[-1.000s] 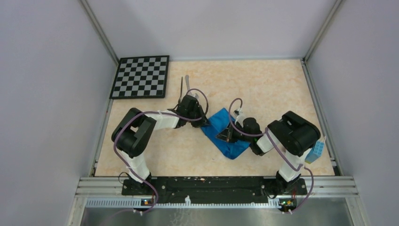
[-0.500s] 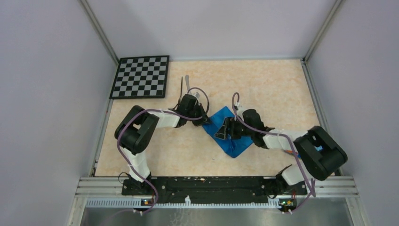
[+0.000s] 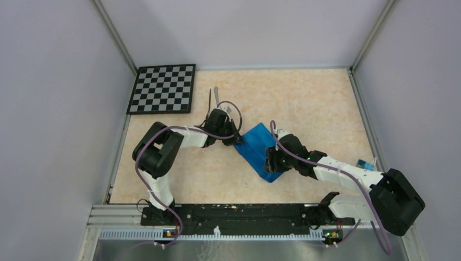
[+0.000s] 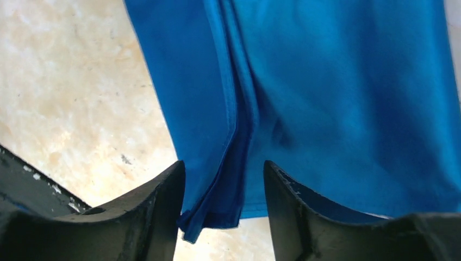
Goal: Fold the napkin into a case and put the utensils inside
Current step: Fold the lower triangle-folded napkin at the center of the board, then smooth out the 2/3-rectangle-folded napkin at the center of the board.
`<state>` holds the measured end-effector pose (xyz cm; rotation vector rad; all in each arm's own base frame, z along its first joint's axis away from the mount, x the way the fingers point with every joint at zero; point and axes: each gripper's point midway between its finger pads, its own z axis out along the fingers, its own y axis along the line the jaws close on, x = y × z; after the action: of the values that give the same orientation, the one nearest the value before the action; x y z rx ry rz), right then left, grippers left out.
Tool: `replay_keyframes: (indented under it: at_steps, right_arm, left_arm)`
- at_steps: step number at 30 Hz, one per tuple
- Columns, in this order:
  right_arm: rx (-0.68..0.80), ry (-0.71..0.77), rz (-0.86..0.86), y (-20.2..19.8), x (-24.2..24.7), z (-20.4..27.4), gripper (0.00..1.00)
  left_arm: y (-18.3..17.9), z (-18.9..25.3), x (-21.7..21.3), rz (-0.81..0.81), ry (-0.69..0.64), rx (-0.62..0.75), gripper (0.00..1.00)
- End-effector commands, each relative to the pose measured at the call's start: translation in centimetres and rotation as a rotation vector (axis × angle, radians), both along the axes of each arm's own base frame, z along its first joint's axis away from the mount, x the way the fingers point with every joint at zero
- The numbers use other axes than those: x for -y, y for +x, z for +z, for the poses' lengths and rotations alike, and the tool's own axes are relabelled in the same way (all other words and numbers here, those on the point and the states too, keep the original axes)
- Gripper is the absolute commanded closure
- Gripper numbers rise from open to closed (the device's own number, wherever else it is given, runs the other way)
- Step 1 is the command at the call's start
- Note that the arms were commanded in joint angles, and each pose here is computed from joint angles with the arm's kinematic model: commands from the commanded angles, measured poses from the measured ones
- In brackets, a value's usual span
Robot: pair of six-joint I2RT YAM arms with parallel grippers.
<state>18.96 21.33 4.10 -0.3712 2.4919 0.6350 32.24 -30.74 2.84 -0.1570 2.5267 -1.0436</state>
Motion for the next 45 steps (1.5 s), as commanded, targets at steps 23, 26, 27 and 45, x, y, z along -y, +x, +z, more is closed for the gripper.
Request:
replay_keyframes:
  at_steps: [23, 26, 27, 45]
  right_arm:
    - [-0.053, 0.071, -0.236, -1.1, 3.2, -1.9, 1.0]
    - [-0.038, 0.079, -0.223, -1.0, 3.0, -1.4, 1.0]
    - [-0.033, 0.072, -0.219, -0.9, 3.1, -1.2, 1.0]
    - [0.195, 0.352, 0.014, 7.4, -3.5, 8.6, 0.31]
  left_arm:
    - [-0.7, -0.6, 0.7, -0.141, 0.026, 0.001, 0.87]
    - [-0.9, 0.1, 1.3, -0.191, -0.001, 0.012, 0.82]
    - [-0.9, 0.6, 1.4, -0.203, -0.011, 0.023, 0.8]
    - [-2.3, 10.9, 2.2, -0.322, -0.154, 0.176, 0.35]
